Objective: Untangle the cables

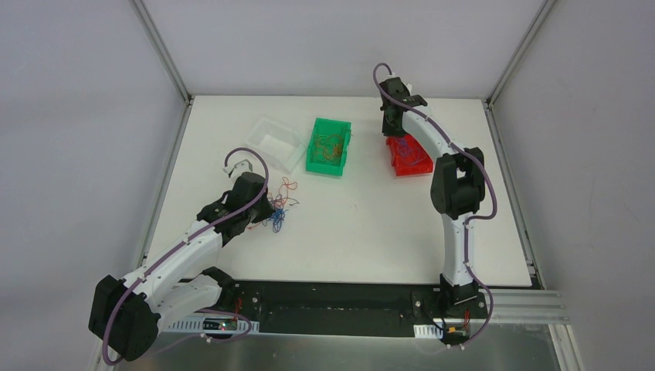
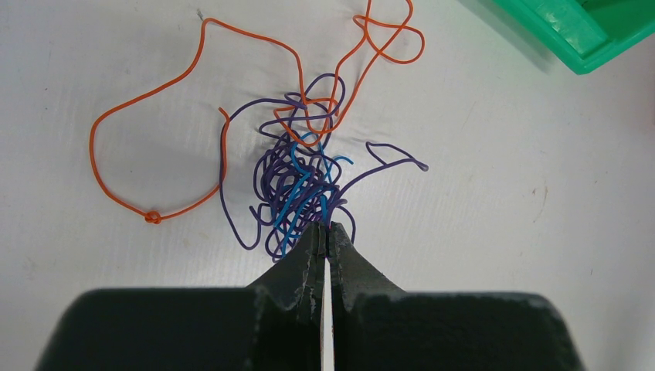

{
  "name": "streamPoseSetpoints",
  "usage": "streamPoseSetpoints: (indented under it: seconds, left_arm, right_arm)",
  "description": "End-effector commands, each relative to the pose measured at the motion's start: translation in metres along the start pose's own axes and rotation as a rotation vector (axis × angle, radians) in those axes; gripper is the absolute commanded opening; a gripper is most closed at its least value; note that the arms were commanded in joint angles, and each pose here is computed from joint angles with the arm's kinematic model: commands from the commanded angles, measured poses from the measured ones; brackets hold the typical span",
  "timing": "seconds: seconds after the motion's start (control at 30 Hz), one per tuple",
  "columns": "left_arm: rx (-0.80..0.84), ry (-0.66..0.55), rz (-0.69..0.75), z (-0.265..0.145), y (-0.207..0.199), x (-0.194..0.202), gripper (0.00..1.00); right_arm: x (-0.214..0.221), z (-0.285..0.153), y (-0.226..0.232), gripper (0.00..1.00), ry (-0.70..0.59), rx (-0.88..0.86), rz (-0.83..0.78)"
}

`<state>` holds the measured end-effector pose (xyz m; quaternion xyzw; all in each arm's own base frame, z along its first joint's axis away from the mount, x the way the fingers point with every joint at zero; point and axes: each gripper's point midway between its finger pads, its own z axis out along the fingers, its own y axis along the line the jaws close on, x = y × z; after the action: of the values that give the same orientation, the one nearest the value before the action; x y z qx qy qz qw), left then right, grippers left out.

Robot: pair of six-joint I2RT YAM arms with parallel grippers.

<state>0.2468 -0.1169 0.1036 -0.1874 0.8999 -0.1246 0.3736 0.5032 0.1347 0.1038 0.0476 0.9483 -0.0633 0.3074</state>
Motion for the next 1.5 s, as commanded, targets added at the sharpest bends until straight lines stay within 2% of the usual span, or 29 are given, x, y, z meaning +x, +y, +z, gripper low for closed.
streamPoseSetpoints:
  seconds: [0.0, 0.07, 0.13, 0.6, 1.13, 1.3, 1.47]
  left_arm:
    - [0.038, -0.03, 0.012, -0.005, -0.012, -0.011, 0.0]
    - [0.04, -0.032, 0.012, -0.005, -0.013, -0.011, 0.0]
    - [0.038, -0.034, 0.012, -0.005, -0.012, -0.011, 0.0]
    - [0.04, -0.028, 0.011, -0.005, -0.012, -0.01, 0.0]
    - [0.051, -0.023, 0.012, -0.006, -0.016, -0.011, 0.0]
    - [0.059, -0.015, 0.016, -0.006, -0.018, -0.01, 0.0]
    - [0.078, -0.003, 0.022, -0.007, -0.023, -0.01, 0.0]
  right_arm:
    - [-0.017, -0.014, -0.008, 0.13, -0.052, 0.022, 0.027]
    - [-0.019, -0.016, -0.009, 0.03, -0.061, 0.011, 0.047]
    - [-0.02, -0.017, -0.011, 0.0, -0.061, 0.004, 0.069]
    - [-0.006, 0.004, -0.046, 0.0, 0.014, -0.01, 0.22]
    - [0.034, 0.049, -0.037, 0.0, 0.141, -0.028, 0.267]
    - [0.022, 0.034, -0.037, 0.06, 0.13, -0.043, 0.275]
    - [-0.008, -0.002, -0.043, 0.29, 0.044, -0.057, 0.296]
